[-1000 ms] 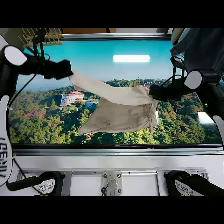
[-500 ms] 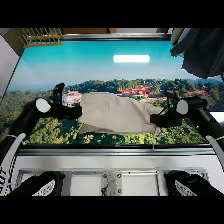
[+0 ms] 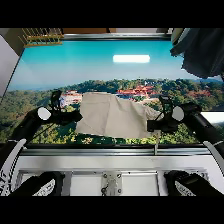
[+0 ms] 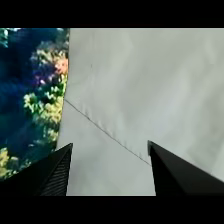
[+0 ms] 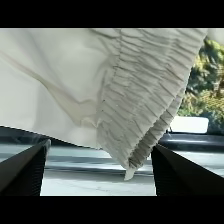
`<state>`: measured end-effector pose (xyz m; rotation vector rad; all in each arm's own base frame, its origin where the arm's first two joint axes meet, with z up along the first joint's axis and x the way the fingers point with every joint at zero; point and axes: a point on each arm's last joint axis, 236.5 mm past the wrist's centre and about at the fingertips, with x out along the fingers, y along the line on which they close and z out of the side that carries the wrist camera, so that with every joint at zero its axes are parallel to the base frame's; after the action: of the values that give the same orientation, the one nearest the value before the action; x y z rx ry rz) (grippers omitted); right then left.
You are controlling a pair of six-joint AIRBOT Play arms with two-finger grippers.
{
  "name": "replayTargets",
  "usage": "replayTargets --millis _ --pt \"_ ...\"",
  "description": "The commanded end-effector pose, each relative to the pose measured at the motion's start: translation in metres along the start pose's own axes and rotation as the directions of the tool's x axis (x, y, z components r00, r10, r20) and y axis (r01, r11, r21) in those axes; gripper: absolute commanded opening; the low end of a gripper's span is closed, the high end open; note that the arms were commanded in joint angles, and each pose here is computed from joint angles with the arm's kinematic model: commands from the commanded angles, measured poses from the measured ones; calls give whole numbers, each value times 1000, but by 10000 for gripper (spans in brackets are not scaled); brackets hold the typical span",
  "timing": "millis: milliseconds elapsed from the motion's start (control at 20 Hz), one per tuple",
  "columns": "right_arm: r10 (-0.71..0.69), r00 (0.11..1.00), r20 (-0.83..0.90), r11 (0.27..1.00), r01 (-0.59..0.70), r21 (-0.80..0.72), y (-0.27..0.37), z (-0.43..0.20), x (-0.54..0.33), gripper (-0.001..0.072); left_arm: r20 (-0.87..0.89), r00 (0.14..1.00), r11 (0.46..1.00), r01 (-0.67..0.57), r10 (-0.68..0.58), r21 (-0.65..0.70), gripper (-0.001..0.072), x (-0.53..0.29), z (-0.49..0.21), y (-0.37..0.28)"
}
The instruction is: Fold the clothes and pants, and hang the long-sleeved shirts on hangers.
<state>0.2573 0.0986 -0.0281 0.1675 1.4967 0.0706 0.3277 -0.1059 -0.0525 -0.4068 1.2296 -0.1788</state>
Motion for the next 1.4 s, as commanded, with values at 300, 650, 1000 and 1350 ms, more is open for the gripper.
replayTargets --millis 300,650,1000,1350 --pt "135 956 261 977 -173 129 -58 46 -84 694 186 977 991 80 -100 108 437 -91 42 -51" --pt "414 872 260 846 -474 244 -88 50 0 720 107 978 955 148 -180 259 6 -70 9 -112" --pt "526 833 169 810 -552 199 -77 52 56 720 -7 988 971 152 -154 183 5 -37 -14 -117" --pt "561 813 158 798 -582 158 -43 62 69 720 -8 988 973 151 -152 176 6 -35 -14 -116"
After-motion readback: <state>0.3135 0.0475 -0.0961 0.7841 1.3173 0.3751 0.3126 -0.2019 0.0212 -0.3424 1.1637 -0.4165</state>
